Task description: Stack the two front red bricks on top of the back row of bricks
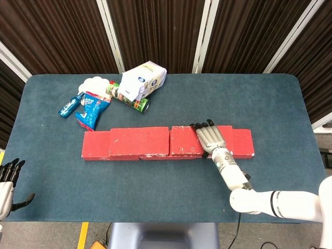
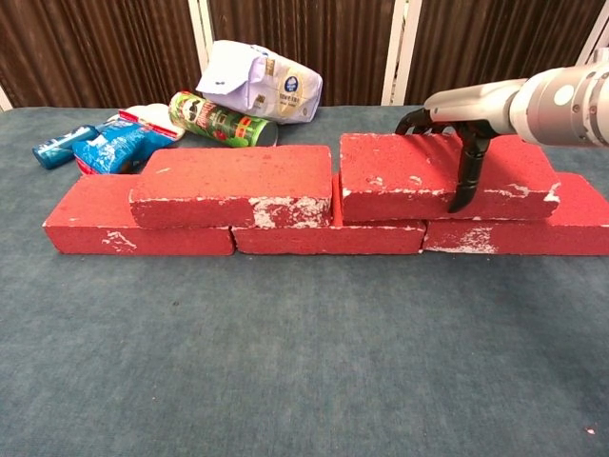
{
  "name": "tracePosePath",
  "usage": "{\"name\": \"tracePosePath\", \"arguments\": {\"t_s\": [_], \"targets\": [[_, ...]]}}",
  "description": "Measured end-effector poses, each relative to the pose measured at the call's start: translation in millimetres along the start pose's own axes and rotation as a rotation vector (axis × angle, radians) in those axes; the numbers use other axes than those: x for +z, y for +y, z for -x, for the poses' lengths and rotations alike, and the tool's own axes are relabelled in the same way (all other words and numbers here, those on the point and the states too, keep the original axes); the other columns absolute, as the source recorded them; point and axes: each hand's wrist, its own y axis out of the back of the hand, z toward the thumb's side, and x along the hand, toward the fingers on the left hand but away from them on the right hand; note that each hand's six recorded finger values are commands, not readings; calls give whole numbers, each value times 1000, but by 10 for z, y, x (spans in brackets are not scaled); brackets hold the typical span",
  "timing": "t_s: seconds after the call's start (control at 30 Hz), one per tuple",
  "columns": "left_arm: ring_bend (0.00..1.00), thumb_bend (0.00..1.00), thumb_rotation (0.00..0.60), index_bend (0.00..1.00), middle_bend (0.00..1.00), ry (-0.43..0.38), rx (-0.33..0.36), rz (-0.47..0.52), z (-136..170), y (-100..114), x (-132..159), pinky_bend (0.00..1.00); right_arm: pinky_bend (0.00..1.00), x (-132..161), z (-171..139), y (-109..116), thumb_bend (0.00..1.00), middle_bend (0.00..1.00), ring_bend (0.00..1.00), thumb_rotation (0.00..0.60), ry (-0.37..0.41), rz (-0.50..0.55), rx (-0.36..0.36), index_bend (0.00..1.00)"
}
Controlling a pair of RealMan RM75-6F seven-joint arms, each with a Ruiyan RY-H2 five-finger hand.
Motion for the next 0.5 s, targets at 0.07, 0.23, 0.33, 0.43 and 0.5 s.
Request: {"name": "tracePosePath", "arguments": {"t_s": [0.07, 0.23, 0.33, 0.43, 0.5], "targets": [[0, 224, 600, 0, 0, 1, 1, 1, 0, 4, -5, 31, 0, 1, 7, -4, 121, 373, 296, 600, -2, 2, 3, 274], [0, 225, 600, 0, 0, 2, 2, 3, -1, 10, -12, 31, 0, 16, 19, -9, 121, 373, 296, 600, -3, 2, 7, 273], [0, 224, 600, 0, 0, 3, 1, 3, 0, 9, -15, 31, 0, 32, 25, -13, 121, 373, 296, 600, -1, 2, 8, 273], [0, 224, 600, 0, 0, 3, -1, 2, -1, 6, -20, 31, 0, 43, 32, -12, 120, 373, 296, 600, -1, 2, 9, 272], [0, 224, 600, 0, 0, 4, -1, 3, -1, 9, -17, 31, 0, 49, 38, -8, 120, 373, 296, 600, -1, 4, 8, 271]]}}
